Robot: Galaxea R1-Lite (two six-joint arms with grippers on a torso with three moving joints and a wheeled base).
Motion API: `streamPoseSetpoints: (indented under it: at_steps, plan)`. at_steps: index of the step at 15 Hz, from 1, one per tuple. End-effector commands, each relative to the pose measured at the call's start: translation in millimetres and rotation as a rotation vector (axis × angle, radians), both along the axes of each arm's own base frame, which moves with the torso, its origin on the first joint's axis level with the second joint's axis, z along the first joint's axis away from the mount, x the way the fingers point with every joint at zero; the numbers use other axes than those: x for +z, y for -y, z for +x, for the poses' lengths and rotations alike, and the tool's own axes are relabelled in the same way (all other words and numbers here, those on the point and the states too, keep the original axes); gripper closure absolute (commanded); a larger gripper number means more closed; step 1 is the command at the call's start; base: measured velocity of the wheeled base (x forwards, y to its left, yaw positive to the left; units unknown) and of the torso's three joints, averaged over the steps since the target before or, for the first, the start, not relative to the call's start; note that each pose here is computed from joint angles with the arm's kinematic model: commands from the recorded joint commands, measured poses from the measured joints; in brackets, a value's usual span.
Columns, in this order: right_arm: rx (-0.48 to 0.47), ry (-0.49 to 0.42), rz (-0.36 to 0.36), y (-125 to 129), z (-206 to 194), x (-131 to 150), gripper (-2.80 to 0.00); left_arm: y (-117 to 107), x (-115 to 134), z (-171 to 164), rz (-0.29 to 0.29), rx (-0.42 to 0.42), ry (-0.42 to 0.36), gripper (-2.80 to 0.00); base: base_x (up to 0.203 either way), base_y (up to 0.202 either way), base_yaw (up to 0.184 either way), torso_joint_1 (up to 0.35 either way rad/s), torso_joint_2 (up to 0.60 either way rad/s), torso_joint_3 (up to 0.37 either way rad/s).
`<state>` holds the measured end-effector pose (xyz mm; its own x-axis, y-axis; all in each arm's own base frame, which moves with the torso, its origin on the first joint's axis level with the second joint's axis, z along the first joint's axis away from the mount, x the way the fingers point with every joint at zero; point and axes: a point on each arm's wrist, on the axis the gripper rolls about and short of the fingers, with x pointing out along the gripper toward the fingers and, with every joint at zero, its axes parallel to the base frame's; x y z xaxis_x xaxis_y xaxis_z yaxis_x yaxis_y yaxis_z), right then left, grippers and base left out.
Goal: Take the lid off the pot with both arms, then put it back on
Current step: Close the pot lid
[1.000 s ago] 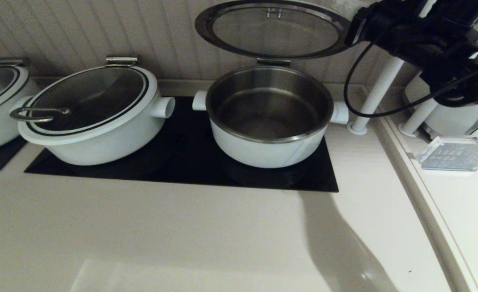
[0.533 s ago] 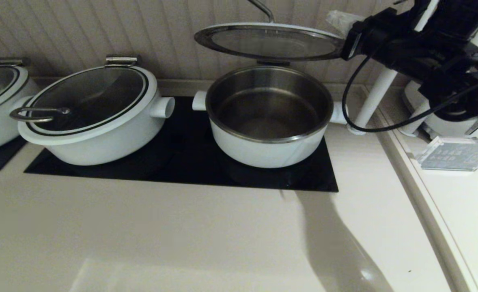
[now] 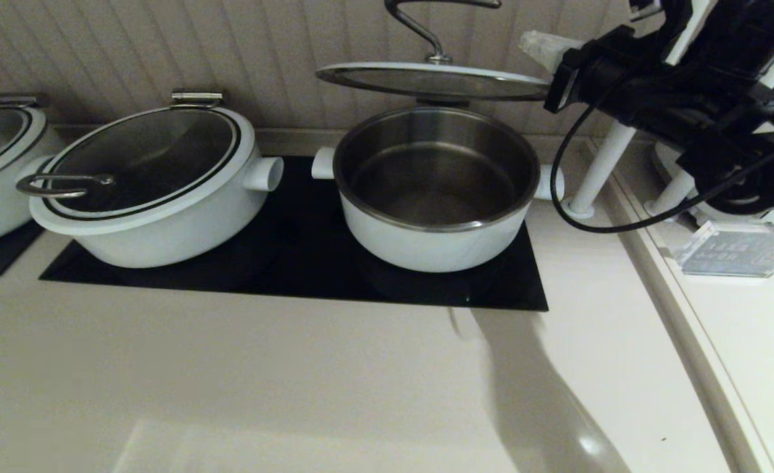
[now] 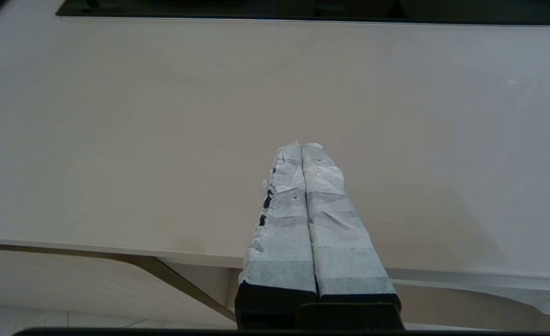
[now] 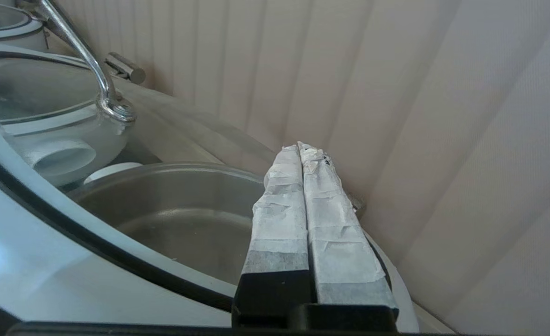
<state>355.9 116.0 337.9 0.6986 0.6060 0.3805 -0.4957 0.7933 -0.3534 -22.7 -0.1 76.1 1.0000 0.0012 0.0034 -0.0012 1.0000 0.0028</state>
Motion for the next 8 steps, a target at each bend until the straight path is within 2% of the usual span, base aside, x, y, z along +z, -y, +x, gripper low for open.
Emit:
streamPoseSetpoints:
  at_steps: [1, 8]
  plan:
    - [0.002, -0.005, -0.003, 0.2, -1.8, -3.0, 0.0, 0.0, 0.1, 0.0, -0.001, 0.0, 0.001, 0.0, 0.0, 0.0, 0.0, 0.0, 0.0, 0.0]
    - [0.004, -0.023, -0.009, 1.0, -6.2, -17.2, 0.0, 0.0, 0.1, 0.0, 0.0, 0.0, 0.001, 0.0, 0.0, 0.0, 0.0, 0.0, 0.0, 0.0]
